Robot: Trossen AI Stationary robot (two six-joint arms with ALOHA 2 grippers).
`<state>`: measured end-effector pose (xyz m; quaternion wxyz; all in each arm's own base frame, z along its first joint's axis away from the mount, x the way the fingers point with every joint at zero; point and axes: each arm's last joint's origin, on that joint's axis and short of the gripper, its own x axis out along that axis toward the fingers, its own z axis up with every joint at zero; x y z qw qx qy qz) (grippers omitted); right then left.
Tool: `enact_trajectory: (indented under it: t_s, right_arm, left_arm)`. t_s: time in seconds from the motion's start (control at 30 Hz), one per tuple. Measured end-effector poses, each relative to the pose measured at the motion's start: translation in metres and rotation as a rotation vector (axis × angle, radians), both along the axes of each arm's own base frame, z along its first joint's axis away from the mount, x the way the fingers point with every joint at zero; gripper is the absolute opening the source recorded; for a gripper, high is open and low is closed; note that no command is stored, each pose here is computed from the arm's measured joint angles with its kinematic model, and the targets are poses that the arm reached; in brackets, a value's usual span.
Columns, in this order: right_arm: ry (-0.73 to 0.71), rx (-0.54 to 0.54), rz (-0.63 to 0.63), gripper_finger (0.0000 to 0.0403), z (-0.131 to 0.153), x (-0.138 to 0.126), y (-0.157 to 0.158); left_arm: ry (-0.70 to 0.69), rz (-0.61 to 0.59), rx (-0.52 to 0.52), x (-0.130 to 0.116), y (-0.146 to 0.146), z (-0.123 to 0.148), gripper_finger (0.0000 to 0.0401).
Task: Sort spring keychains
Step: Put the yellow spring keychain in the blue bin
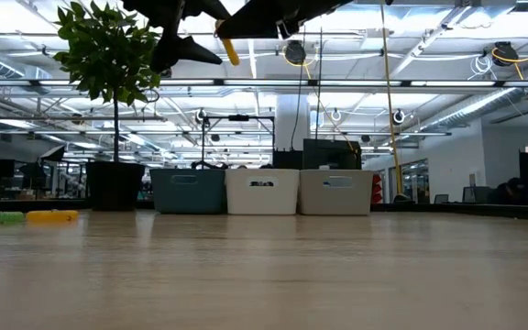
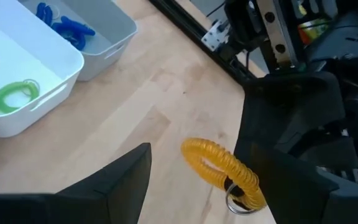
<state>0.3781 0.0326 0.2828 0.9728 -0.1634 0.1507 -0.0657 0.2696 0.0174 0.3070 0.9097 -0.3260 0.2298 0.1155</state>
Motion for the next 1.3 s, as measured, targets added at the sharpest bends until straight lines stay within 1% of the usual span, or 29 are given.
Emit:
enact_trajectory:
  t_s: [0.1, 0.2, 0.3, 0.47, 0.6, 0.63, 0.83, 0.93, 1.0, 1.07, 1.13, 1.2, 1.3]
  right_arm:
    - [-0.001, 0.001, 0.004, 0.0, 0.0, 0.0, 0.0]
    - [-0.005, 0.002, 0.004, 0.0, 0.0, 0.0, 0.0]
    - [-0.004, 0.001, 0.001, 0.0, 0.0, 0.0, 0.0]
    - [-0.006, 0.003, 0.0, 0.0, 0.0, 0.0, 0.0]
    - [-0.015, 0.002, -0.006, 0.0, 0.002, 0.0, 0.0]
    - [-0.015, 0.001, -0.007, 0.0, 0.002, 0.0, 0.0]
    - [0.012, -0.008, -0.004, 0.0, -0.001, -0.001, 0.0]
    - [0.032, -0.004, -0.004, 0.0, -0.003, -0.001, -0.001]
    - [0.053, -0.004, -0.004, 0.0, -0.004, -0.002, 0.0]
    - [0.085, 0.012, -0.004, 0.0, -0.008, -0.004, 0.002]
    - [0.125, 0.042, 0.014, 0.0, -0.009, -0.007, 0.006]
    - [0.143, 0.09, 0.066, 0.0, -0.008, -0.01, 0.008]
    - [0.167, 0.161, 0.135, 0.0, -0.008, -0.013, 0.011]
  left_arm:
    - [0.001, -0.002, -0.009, 0.0, -0.002, 0.0, 0.0282]
    - [-0.001, -0.003, -0.017, 0.0, -0.003, 0.0, 0.0257]
    - [-0.002, -0.006, -0.018, 0.0, -0.003, 0.0, 0.0206]
    - [0.005, -0.007, -0.015, 0.0, -0.003, 0.0, 0.0106]
    - [0.018, -0.031, 0.015, 0.0, -0.003, -0.002, 0.0024]
    - [0.016, -0.036, 0.021, 0.0, -0.003, -0.002, 0.0012]
    - [0.012, -0.037, 0.026, 0.0, -0.003, -0.002, 0.0004]
    - [0.01, -0.04, 0.039, 0.0, -0.003, -0.001, 0.0014]
    - [0.01, -0.06, 0.075, 0.001, -0.003, -0.001, 0.0021]
    - [0.025, -0.113, 0.152, 0.0, -0.006, -0.002, 0.0022]
    - [0.049, -0.193, 0.259, -0.001, -0.009, -0.004, 0.0011]
    - [0.068, -0.267, 0.357, -0.002, -0.013, -0.005, 0.0005]
    - [0.085, -0.392, 0.519, -0.002, -0.02, -0.006, 0.0006]
